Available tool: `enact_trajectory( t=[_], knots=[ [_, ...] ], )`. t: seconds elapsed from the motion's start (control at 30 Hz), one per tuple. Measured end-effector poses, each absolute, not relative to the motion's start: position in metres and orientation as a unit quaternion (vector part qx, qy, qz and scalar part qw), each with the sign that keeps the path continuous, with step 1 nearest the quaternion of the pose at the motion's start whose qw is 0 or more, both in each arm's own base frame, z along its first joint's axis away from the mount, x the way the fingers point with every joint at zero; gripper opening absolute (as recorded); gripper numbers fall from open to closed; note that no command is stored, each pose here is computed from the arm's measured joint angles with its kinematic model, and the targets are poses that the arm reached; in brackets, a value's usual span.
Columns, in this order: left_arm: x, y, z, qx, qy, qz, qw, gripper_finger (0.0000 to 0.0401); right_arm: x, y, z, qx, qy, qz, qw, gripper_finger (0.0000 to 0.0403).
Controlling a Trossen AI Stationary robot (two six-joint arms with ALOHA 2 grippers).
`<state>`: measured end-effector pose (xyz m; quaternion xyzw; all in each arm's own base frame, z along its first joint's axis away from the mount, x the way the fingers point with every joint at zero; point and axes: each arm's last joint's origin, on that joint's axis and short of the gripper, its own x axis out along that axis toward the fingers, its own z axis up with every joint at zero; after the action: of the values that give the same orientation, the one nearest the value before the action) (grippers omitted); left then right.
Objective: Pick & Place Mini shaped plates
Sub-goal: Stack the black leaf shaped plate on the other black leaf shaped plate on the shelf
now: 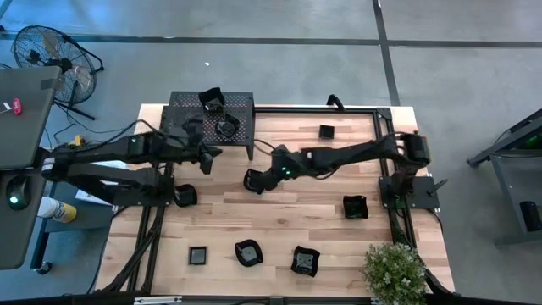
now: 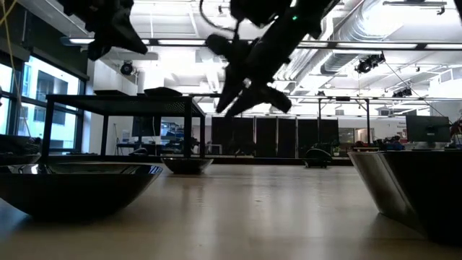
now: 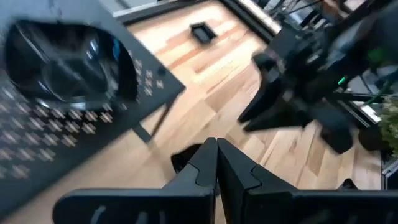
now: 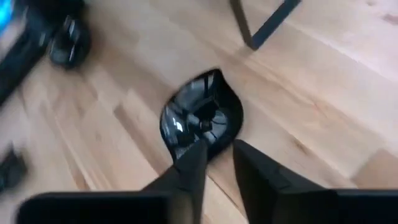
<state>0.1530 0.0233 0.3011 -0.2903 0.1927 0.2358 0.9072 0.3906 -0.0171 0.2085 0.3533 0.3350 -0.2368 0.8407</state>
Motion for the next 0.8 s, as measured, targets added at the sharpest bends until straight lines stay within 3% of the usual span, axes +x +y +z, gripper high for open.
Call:
enact_trajectory(
  t=[0.17,0.47,0.67,0.8],
  knots=[
    [0.178,-0.002,0.284,-0.318,0.219,0.267,0.883,0.0,0.358,-0.025,0.21,0.29,0.356,-0.177,0.871,0.0008],
    [0.223,-0.035,0.228,-0.456,0.257,0.363,0.771,0.0004,0.287,-0.04,0.206,0.288,0.282,-0.128,0.906,0.0006],
    [0.251,-0.035,0.193,-0.51,0.249,0.409,0.715,0.0059,0.248,-0.049,0.21,0.286,0.251,-0.139,0.914,0.0008],
    [0.268,-0.026,0.18,-0.519,0.244,0.403,0.713,0.0104,0.231,-0.053,0.214,0.283,0.228,-0.147,0.92,0.0003]
  ],
)
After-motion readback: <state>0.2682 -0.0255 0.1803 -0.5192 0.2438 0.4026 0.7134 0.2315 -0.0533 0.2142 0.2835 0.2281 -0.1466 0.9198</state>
